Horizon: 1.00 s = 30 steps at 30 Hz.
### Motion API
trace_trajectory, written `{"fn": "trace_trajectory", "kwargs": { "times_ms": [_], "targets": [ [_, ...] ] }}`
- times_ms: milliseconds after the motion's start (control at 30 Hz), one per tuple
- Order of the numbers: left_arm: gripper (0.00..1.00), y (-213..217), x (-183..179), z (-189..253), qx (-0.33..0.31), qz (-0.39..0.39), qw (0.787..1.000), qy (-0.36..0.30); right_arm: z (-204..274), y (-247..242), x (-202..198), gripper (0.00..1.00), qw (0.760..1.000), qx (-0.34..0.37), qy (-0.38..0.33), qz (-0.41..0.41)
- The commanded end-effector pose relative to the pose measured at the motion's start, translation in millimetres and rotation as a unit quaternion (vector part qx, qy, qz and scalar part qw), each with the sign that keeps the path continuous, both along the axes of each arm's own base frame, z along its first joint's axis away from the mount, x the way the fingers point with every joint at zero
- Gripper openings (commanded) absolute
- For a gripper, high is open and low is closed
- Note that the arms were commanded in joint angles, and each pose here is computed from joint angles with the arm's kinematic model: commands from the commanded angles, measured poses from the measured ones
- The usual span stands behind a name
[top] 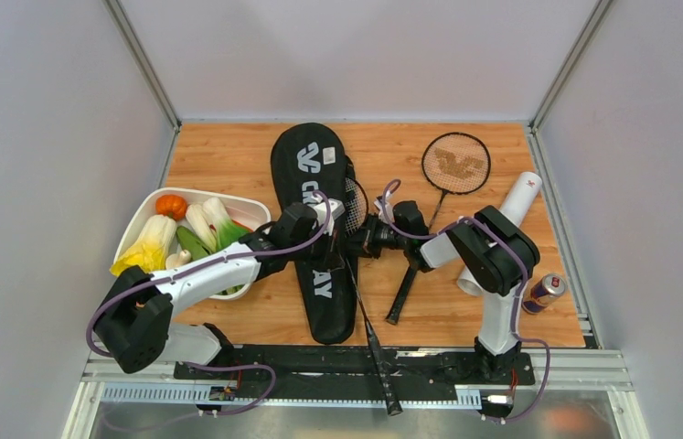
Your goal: Pack up the badminton gear
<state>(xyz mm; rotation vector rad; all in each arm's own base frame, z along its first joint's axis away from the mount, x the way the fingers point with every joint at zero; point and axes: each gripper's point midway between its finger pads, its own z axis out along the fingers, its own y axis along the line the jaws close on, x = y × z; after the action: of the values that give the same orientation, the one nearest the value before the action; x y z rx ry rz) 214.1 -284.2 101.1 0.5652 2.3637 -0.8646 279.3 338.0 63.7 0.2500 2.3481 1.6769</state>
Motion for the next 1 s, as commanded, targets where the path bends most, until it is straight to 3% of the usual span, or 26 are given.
{"fn": "trace_trajectory", "kwargs": {
  "times_ms": [0,467,733,967],
  "targets": [
    [0.00,-10,-4,23,-0.037,-0.047,0.997,-0.040,15,14,6,0.00,0.998,0.014,-0.028,0.046],
    [0.00,-9,-28,27,-0.072,-0.069,0.994,-0.035,37,22,70,0.00,0.996,0.035,-0.070,-0.045],
    [0.00,-10,-40,21,-0.070,-0.086,0.994,-0.025,39,34,87,0.00,0.996,0.052,-0.055,-0.052],
    [0.00,-18,-48,25,-0.082,-0.109,0.990,-0.031,35,26,108,0.00,0.991,0.026,-0.079,-0.108]
  ]
}}
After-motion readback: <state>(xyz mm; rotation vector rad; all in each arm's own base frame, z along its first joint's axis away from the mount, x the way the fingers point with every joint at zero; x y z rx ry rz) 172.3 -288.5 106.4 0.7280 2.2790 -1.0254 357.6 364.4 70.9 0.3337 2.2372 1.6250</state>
